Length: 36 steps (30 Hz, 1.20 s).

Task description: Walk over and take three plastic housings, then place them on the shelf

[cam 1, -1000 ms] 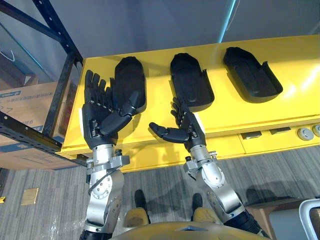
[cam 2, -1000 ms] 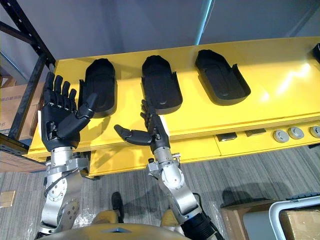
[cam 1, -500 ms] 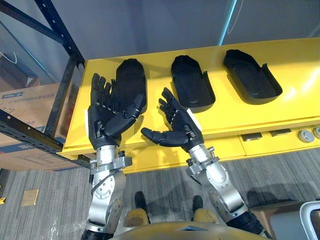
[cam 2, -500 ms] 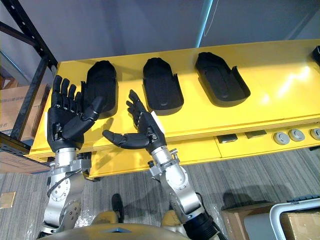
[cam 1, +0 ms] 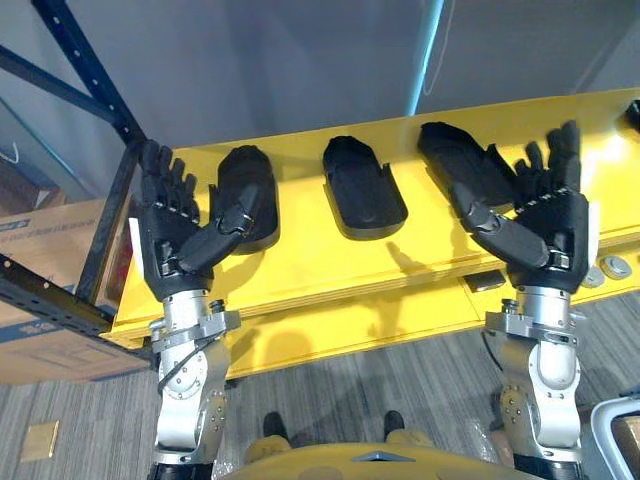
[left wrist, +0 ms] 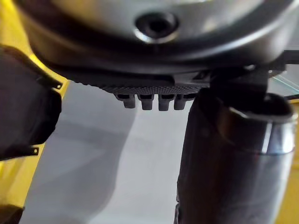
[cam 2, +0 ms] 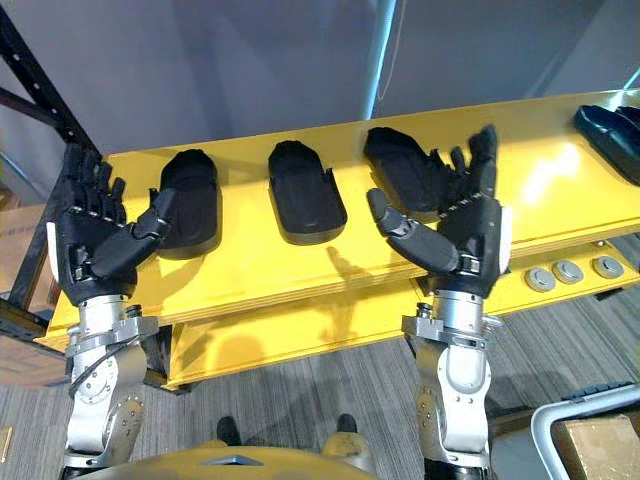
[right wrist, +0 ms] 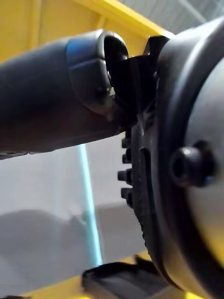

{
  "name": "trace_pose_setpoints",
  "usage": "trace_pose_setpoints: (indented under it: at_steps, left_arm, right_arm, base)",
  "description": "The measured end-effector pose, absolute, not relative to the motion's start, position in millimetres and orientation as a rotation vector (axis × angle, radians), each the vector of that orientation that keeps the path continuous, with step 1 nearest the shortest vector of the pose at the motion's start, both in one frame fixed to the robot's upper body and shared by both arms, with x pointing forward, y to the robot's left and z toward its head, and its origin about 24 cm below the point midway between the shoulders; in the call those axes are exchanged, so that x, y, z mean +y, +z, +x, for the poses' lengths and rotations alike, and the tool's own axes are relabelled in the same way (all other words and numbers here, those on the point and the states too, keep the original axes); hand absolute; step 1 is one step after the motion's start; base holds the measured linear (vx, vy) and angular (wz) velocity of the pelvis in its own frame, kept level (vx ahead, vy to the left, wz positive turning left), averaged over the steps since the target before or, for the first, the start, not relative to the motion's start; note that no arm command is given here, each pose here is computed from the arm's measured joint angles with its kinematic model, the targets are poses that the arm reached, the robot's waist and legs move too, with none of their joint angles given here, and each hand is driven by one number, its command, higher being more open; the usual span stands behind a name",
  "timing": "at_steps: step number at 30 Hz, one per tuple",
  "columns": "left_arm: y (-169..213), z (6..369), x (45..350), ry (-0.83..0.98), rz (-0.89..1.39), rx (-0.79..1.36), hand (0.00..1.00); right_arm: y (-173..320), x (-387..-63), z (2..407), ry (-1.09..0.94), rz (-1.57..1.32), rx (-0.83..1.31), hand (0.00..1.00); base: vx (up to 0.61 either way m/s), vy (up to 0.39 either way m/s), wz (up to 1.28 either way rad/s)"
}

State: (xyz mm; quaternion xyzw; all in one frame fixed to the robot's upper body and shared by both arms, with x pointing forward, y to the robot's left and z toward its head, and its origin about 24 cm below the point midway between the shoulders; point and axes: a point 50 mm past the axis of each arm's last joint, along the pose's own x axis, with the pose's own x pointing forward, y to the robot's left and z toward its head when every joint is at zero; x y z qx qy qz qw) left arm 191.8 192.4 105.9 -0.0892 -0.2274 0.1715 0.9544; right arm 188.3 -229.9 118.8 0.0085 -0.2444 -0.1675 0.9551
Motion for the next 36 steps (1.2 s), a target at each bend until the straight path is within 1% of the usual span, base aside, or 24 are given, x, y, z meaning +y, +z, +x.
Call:
trace_pose_setpoints:
  at_steps: [3,5,7,9,11,12,13,15,16,19,21,23,26,29,32,36]
  left_arm:
    - [99,179,207,0.468,-0.126,-0.445,1.0]
    - [91,165,224,0.617,-0.057,-0.439,1.0]
    - [79,151,241,0.821,0.039,-0.418,1.0]
    - [63,141,250,1.011,0.118,-0.399,1.0]
    - [54,137,248,1.054,0.173,-0.385,1.0]
    - [45,136,243,1.048,0.196,-0.372,1.0]
    - [44,137,241,1.044,0.201,-0.368,1.0]
    - [32,136,231,0.995,0.237,-0.341,1.0]
    - [30,136,228,0.978,0.245,-0.335,1.0]
    - [18,139,211,0.865,0.272,-0.295,1.0]
    - [10,141,200,0.776,0.281,-0.261,1.0]
    - [8,142,197,0.706,0.331,-0.266,1.0]
    - [10,145,192,0.607,0.392,-0.293,1.0]
    - [9,146,187,0.529,0.421,-0.302,1.0]
    - [9,148,183,0.486,0.448,-0.303,1.0]
    - [7,149,188,0.469,0.494,-0.282,1.0]
  right_arm:
    - [100,-248,172,-0.505,0.0,-0.409,1.0]
    - [77,-266,154,-0.676,-0.034,-0.299,1.0]
    - [47,-281,134,-0.827,-0.032,-0.177,1.0]
    - [12,-288,114,-0.966,-0.022,-0.028,1.0]
    - [-10,-287,102,-1.032,-0.013,0.065,1.0]
    - [-30,-284,92,-1.075,-0.004,0.163,1.0]
    - [-34,-284,90,-1.081,-0.003,0.182,1.0]
    - [-61,-276,75,-1.12,0.015,0.321,1.0]
    - [-67,-275,72,-1.122,0.017,0.351,1.0]
    - [-93,-266,62,-1.132,0.069,0.491,1.0]
    - [-110,-255,57,-1.088,0.106,0.601,1.0]
    - [-121,-248,52,-1.054,0.144,0.674,1.0]
    - [-134,-238,43,-0.996,0.172,0.774,1.0]
    - [-141,-231,42,-0.962,0.204,0.826,1.0]
    - [-147,-228,39,-0.927,0.237,0.884,1.0]
    - [-155,-220,40,-0.861,0.269,0.946,1.0]
  base:
    - [0.0,0.0,0.0]
    - [0.0,0.0,0.0]
    - [0.0,0.0,-0.02]
    - [0.0,-0.003,-0.04]
    - [0.0,0.0,0.0]
    - [0.0,0.0,0.0]
    - [0.0,0.0,0.0]
    - [0.0,0.0,0.0]
    - [0.0,0.0,0.0]
    - [-0.01,-0.009,0.16]
    - [-0.02,0.0,0.09]
    - [0.0,0.001,0.04]
    - [0.02,0.0,0.1]
    - [0.05,0.009,0.13]
    - [0.06,0.012,0.08]
    - [0.06,-0.01,0.18]
